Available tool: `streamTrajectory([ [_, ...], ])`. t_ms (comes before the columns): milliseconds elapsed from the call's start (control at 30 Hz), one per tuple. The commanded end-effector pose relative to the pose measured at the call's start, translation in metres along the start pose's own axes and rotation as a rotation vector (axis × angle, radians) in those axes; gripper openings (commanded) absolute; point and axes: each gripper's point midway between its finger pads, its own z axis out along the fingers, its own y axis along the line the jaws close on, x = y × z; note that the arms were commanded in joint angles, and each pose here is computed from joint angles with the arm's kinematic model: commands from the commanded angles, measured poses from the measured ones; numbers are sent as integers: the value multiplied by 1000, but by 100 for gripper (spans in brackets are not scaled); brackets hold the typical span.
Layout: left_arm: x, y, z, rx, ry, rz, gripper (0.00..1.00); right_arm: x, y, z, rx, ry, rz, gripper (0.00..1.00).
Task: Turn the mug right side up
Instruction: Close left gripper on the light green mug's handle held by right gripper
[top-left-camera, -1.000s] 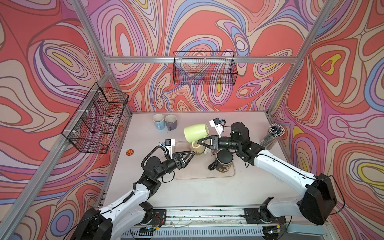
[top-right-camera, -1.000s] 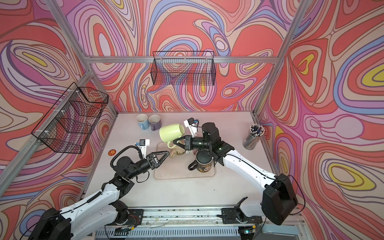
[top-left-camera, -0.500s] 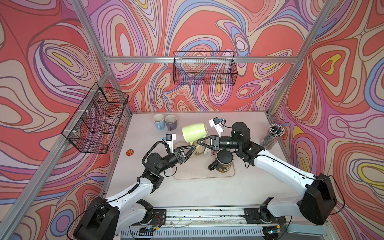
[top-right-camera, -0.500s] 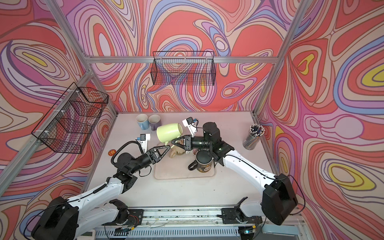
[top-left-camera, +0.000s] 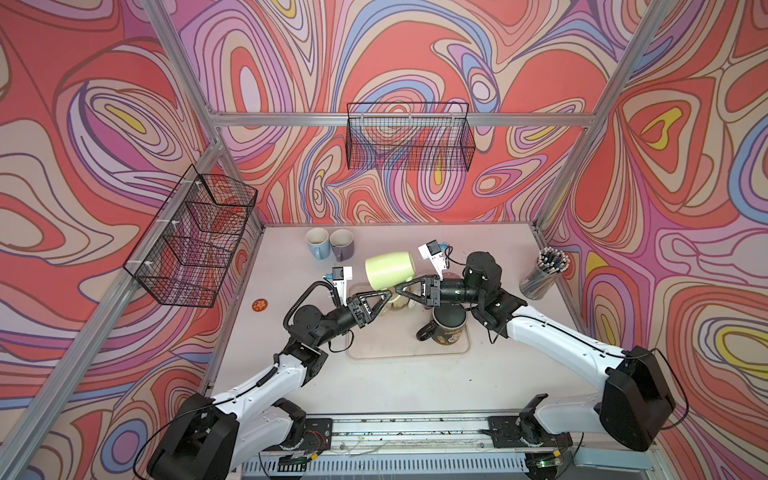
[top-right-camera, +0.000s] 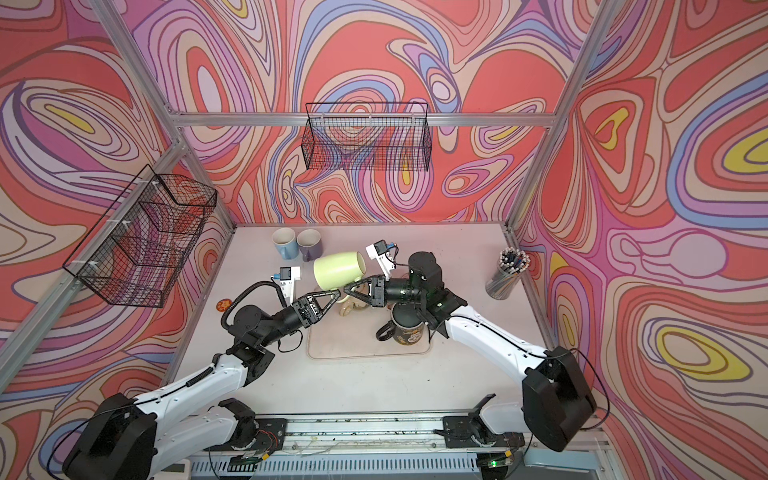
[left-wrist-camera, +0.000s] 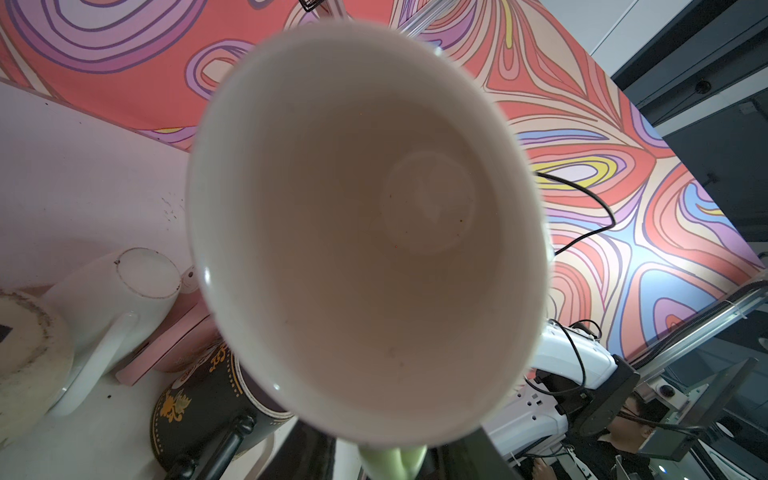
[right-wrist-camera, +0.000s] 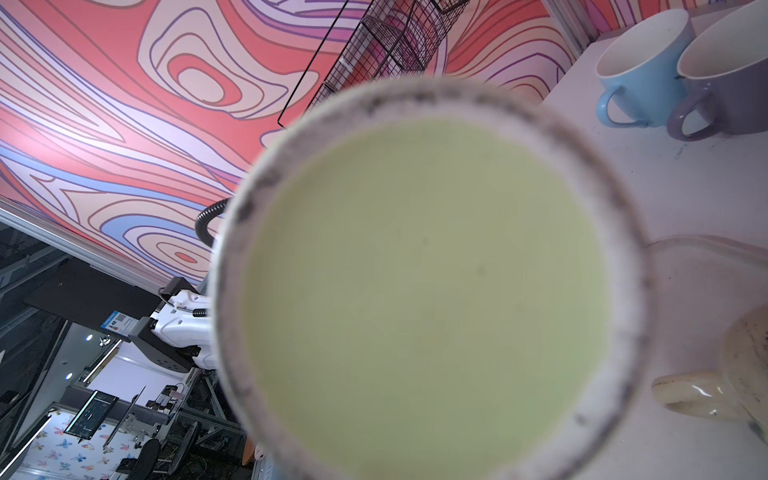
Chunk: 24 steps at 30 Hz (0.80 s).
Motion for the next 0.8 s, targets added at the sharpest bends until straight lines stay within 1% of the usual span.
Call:
streamTrajectory([
  [0, -19, -24, 4, 85, -49, 48, 38, -9, 30, -6, -100, -28, -104, 0],
  [167, -20, -26, 4, 96, -55, 47, 36, -2, 25, -5, -109, -14, -99, 0],
  [300, -21, -26, 6, 99, -52, 45, 36, 5, 21, -2, -109, 2, -91, 0],
  [567, -20, -26, 9, 106, -42, 35, 43, 13, 15, 4, -107, 23, -89, 0],
  [600, -21, -27, 9, 110, -44, 37, 42, 12, 14, 5, -106, 22, -89, 0],
  [667, -21, -27, 8, 112, -45, 39, 37, 13, 14, 6, -107, 25, -92, 0],
  [767, -20, -27, 8, 111, -46, 39, 33, 15, 12, 6, -104, 32, -92, 0],
])
